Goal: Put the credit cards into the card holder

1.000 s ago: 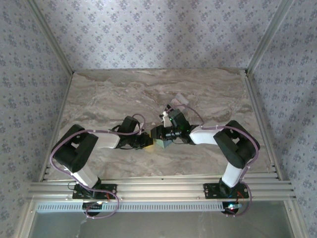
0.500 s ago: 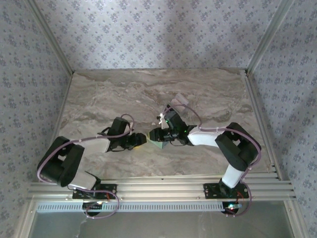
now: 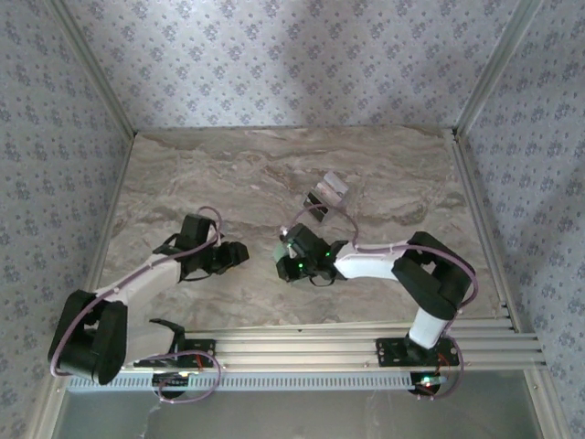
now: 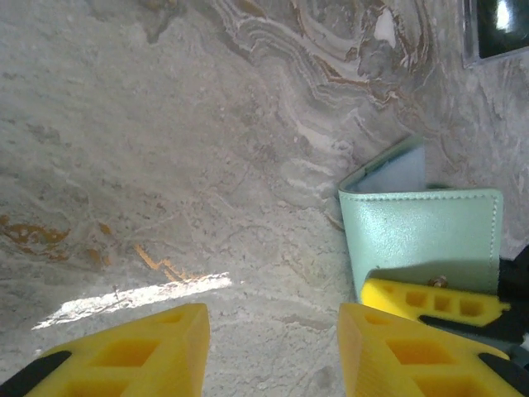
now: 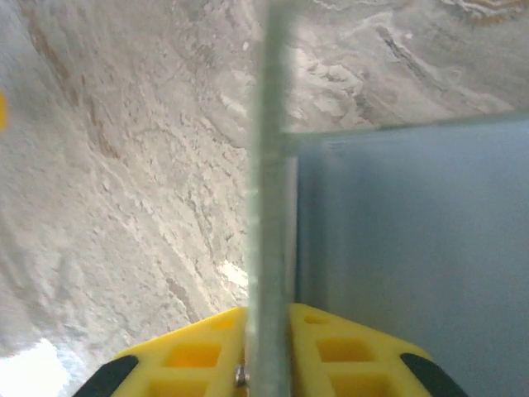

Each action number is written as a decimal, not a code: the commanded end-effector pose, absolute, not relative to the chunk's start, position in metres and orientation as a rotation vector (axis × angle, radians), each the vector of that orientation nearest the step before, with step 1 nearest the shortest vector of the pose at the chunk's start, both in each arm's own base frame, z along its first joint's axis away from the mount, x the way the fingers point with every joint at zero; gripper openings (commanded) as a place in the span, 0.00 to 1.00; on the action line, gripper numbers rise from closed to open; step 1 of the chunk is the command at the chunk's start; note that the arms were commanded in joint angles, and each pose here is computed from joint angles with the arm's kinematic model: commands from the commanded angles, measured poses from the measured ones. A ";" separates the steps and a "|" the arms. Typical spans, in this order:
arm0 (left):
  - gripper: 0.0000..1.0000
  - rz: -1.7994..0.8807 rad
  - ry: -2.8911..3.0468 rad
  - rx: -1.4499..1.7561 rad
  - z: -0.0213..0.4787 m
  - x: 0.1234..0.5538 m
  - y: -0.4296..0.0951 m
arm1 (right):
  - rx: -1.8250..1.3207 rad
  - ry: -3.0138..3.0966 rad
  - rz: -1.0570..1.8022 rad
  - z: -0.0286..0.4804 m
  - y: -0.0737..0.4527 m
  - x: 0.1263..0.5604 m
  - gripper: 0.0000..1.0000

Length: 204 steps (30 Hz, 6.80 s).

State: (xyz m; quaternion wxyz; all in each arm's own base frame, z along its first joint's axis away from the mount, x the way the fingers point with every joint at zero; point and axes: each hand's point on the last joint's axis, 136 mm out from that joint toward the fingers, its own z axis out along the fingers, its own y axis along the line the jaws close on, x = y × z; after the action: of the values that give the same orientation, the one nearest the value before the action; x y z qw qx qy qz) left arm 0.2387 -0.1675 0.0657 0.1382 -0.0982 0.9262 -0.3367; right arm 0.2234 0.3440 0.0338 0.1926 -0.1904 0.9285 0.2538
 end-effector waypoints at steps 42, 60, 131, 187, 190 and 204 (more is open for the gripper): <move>0.44 -0.914 2.682 -0.194 0.111 0.310 -0.201 | -0.862 2.463 0.661 0.067 0.370 0.194 0.94; 0.39 -0.925 2.713 -0.047 0.125 0.311 -0.237 | -0.979 2.391 0.177 0.049 0.371 0.197 0.53; 0.26 -0.762 2.755 -0.196 0.086 0.301 -0.184 | -0.487 2.288 -0.549 0.094 0.239 0.247 0.00; 0.07 -0.814 2.999 0.185 0.009 0.257 -0.273 | -0.646 2.596 0.551 0.040 0.320 0.228 0.40; 0.07 -0.735 3.022 0.207 -0.003 0.253 -0.262 | -0.620 2.607 0.480 0.043 0.310 0.234 0.46; 0.06 -0.589 3.020 0.308 -0.019 0.251 -0.250 | -0.453 2.541 0.491 0.080 0.280 0.281 1.00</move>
State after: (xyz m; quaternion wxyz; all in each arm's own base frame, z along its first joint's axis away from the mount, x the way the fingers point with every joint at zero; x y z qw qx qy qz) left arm 0.2691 -0.2788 0.0192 0.0565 0.0973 0.9574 -0.2658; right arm 0.2690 0.2825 0.0618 0.2386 -0.1723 0.9402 0.1718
